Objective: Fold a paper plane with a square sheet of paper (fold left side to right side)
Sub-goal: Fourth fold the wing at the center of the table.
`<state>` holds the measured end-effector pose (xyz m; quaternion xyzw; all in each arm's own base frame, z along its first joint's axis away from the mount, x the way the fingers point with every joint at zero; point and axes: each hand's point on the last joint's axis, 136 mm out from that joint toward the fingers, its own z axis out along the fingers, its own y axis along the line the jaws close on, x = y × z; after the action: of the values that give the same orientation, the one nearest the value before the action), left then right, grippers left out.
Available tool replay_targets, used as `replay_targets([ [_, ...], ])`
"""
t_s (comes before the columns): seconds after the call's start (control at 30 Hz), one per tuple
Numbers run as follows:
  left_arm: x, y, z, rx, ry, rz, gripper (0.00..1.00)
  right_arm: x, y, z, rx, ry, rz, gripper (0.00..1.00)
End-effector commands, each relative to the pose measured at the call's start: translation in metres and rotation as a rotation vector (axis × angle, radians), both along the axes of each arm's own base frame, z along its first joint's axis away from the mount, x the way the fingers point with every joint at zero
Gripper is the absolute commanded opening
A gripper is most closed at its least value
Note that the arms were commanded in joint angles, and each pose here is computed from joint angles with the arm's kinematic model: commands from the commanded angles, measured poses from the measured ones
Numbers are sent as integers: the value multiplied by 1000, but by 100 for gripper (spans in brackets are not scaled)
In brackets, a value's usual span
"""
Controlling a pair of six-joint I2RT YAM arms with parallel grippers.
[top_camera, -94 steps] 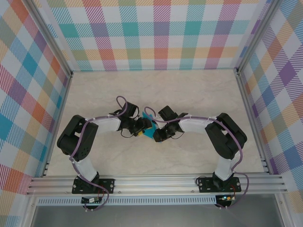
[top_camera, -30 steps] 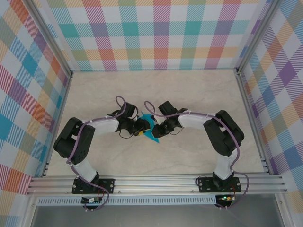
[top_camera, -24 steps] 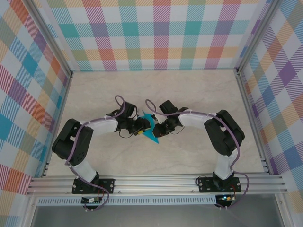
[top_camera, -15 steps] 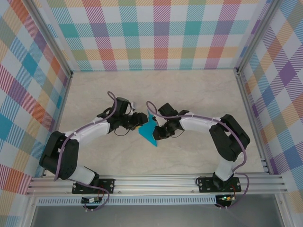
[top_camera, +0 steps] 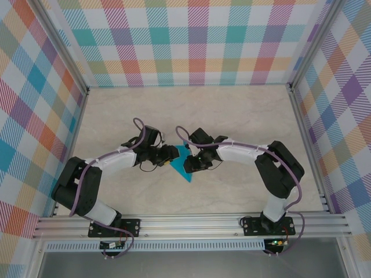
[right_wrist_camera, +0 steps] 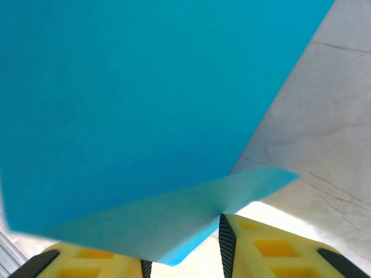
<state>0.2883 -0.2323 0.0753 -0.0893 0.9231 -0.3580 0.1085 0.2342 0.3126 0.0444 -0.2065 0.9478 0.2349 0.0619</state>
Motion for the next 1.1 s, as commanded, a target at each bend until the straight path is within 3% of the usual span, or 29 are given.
replay_targets([
  [0.0, 4, 10, 12, 11, -46, 17, 46, 10, 8, 29, 31, -77, 32, 38],
  [0.77, -5, 25, 11, 82, -54, 22, 47, 22, 18, 14, -51, -99, 76, 35],
  [1.07, -4, 17, 12, 41, -64, -5, 47, 18, 34, 18, 37, -73, 103, 21],
])
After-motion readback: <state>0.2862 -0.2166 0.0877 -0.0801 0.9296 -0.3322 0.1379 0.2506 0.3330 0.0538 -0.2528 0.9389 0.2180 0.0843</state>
